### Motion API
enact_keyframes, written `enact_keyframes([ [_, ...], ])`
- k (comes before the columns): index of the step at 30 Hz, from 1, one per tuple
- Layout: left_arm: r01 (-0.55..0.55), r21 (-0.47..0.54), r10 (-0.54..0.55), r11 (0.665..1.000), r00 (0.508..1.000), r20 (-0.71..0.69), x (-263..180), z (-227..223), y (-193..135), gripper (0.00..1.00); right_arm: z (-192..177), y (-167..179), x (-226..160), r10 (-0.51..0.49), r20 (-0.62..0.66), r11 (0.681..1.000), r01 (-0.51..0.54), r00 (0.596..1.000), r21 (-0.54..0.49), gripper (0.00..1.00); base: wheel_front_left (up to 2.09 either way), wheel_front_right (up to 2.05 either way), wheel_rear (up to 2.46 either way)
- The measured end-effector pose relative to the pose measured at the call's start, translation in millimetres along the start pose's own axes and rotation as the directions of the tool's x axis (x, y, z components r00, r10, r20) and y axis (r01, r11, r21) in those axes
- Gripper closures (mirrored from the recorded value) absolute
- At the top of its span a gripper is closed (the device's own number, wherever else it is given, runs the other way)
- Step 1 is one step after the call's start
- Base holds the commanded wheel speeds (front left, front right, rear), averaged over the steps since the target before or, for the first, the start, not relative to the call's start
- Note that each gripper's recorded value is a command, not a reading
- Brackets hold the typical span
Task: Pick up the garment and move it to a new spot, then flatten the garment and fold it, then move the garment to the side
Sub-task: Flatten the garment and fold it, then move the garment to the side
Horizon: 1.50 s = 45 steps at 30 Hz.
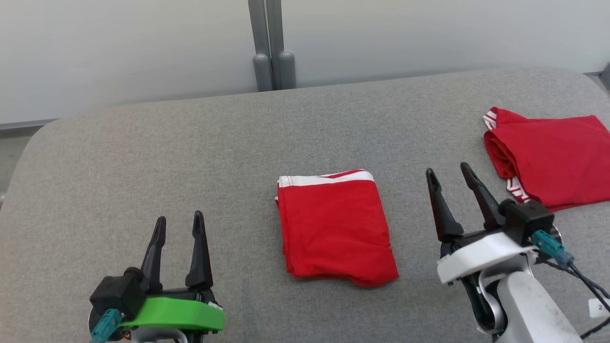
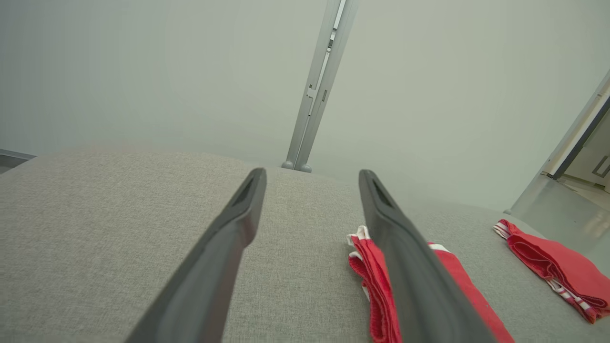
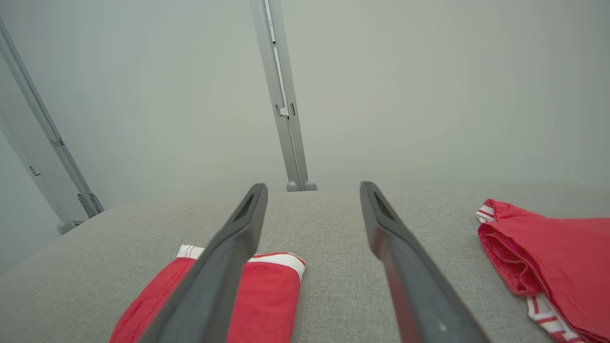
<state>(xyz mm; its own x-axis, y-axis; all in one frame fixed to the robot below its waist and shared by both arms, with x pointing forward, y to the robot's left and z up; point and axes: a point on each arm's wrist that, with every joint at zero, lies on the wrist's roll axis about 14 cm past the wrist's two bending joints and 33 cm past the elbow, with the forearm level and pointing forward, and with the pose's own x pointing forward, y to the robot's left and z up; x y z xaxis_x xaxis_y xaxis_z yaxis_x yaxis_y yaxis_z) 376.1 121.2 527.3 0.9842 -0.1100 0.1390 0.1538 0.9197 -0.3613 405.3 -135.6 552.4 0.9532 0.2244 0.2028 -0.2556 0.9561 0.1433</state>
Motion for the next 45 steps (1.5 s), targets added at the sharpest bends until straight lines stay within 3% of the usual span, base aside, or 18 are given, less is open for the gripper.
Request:
enact_keyframes([
  [7,-0.009,0.036,0.011,0.999,0.999,-0.042,-10,-13,3,0.00,9,-12,-29,-0.084,0.039,0.996,0.084,0.996,0.010,0.00,0.00,0.00,0.00],
  [25,-0.037,0.050,0.040,0.998,0.997,-0.063,-26,-18,9,0.00,-2,2,-34,-0.064,0.007,0.998,0.064,0.998,0.016,0.00,0.00,0.00,0.00],
  [38,-0.038,0.050,0.041,0.998,0.997,-0.061,-28,-17,9,0.00,-4,-10,-36,-0.090,-0.001,0.996,0.090,0.996,0.003,0.00,0.00,0.00,0.00],
  [45,-0.039,0.048,0.042,0.998,0.997,-0.061,-31,-17,8,0.00,-29,-16,-27,-0.070,-0.178,0.996,0.079,0.982,0.045,0.00,0.00,0.00,0.00],
])
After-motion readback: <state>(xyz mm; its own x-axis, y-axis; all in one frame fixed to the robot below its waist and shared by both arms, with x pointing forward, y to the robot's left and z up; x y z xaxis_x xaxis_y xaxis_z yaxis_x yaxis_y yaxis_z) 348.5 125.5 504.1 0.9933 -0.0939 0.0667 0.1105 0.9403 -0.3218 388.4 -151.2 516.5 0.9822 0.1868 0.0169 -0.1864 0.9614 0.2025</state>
